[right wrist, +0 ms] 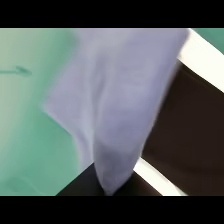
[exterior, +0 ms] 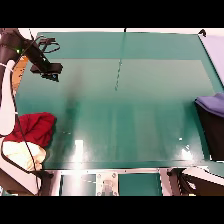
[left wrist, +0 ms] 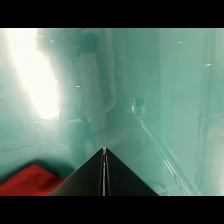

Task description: Fold the shirts.

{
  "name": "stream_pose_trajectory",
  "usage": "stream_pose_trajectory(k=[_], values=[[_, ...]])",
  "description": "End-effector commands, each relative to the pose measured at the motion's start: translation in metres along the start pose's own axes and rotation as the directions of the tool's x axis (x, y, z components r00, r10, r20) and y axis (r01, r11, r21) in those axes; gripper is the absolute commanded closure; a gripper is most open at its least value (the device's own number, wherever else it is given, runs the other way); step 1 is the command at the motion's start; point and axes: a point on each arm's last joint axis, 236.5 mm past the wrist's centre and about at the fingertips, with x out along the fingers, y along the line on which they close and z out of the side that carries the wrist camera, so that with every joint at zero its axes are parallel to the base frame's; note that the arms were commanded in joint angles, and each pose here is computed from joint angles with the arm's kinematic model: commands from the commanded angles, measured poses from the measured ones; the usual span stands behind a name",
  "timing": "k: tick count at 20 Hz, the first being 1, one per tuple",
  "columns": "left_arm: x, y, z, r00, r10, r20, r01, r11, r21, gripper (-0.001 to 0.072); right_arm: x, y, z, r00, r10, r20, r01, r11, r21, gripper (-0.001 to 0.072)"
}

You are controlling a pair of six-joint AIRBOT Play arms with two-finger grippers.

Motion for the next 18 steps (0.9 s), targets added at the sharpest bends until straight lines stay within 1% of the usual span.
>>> stream_pose_trajectory(k=[1,3,4,5,6,8,9,10,11,12,13,14,15,16,18], values=[[0.0,-0.003,0.0,1.0,-0.014,0.001,0.014,1.0,0.002,0.0673,0.022,-0.072,-0.046,0.954,-0.252,-0.162,0.266,0.961,0.071,0.0701],[0.001,-0.004,0.0,1.0,-0.018,-0.001,0.018,1.0,0.002,0.0674,0.036,-0.107,-0.073,0.896,-0.36,-0.261,0.392,0.916,0.082,0.0692],[0.001,-0.004,0.0,1.0,-0.018,0.0,0.018,1.0,0.002,0.0674,0.044,-0.119,-0.088,0.87,-0.384,-0.31,0.428,0.9,0.086,0.0498],[0.001,-0.004,0.0,1.0,-0.018,0.001,0.018,1.0,0.003,0.0674,0.051,-0.126,-0.101,0.851,-0.386,-0.355,0.445,0.891,0.096,0.0146],[0.001,-0.005,0.0,1.0,-0.021,0.001,0.021,1.0,0.003,0.0674,0.055,-0.129,-0.11,0.84,-0.383,-0.384,0.452,0.886,0.105,0.0061],[0.0,-0.008,0.001,0.999,-0.035,0.004,0.035,0.999,0.007,0.0674,0.056,-0.123,-0.104,0.856,-0.359,-0.371,0.441,0.882,0.164,0.0062],[0.0,-0.011,0.001,0.999,-0.05,0.005,0.049,0.999,0.016,0.0674,0.06,-0.103,-0.092,0.896,-0.296,-0.331,0.368,0.912,0.18,0.0062],[0.0,-0.016,0.001,0.998,-0.069,0.004,0.069,0.997,0.021,0.0674,0.063,-0.069,-0.074,0.944,-0.196,-0.266,0.249,0.951,0.182,0.0086],[-0.001,-0.021,0.0,0.996,-0.091,0.0,0.091,0.996,0.025,0.0674,0.063,-0.031,-0.055,0.978,-0.085,-0.191,0.114,0.982,0.148,0.0222],[-0.004,-0.029,-0.002,0.992,-0.123,-0.002,0.123,0.992,0.03,0.0675,0.06,0.018,-0.04,0.991,0.048,-0.124,-0.041,0.997,0.059,0.0571],[-0.008,-0.036,-0.003,0.989,-0.145,0.001,0.144,0.989,0.035,0.0675,0.055,0.062,-0.033,0.984,0.155,-0.085,-0.158,0.987,-0.031,0.0675],[-0.015,-0.039,-0.005,0.989,-0.144,0.011,0.144,0.989,0.036,0.0675,0.051,0.103,-0.034,0.969,0.235,-0.071,-0.242,0.963,-0.12,0.07],[-0.019,-0.044,-0.007,0.989,-0.144,0.018,0.144,0.989,0.033,0.0675,0.05,0.135,-0.045,0.956,0.281,-0.08,-0.291,0.935,-0.201,0.07],[-0.024,-0.049,-0.012,0.989,-0.145,0.022,0.145,0.989,0.024,0.0675,0.054,0.162,-0.066,0.949,0.292,-0.118,-0.314,0.899,-0.304,0.07],[-0.028,-0.062,-0.031,0.989,-0.147,0.003,0.147,0.989,0.018,0.0675,0.077,0.188,-0.121,0.948,0.238,-0.21,-0.31,0.837,-0.451,0.0701]])
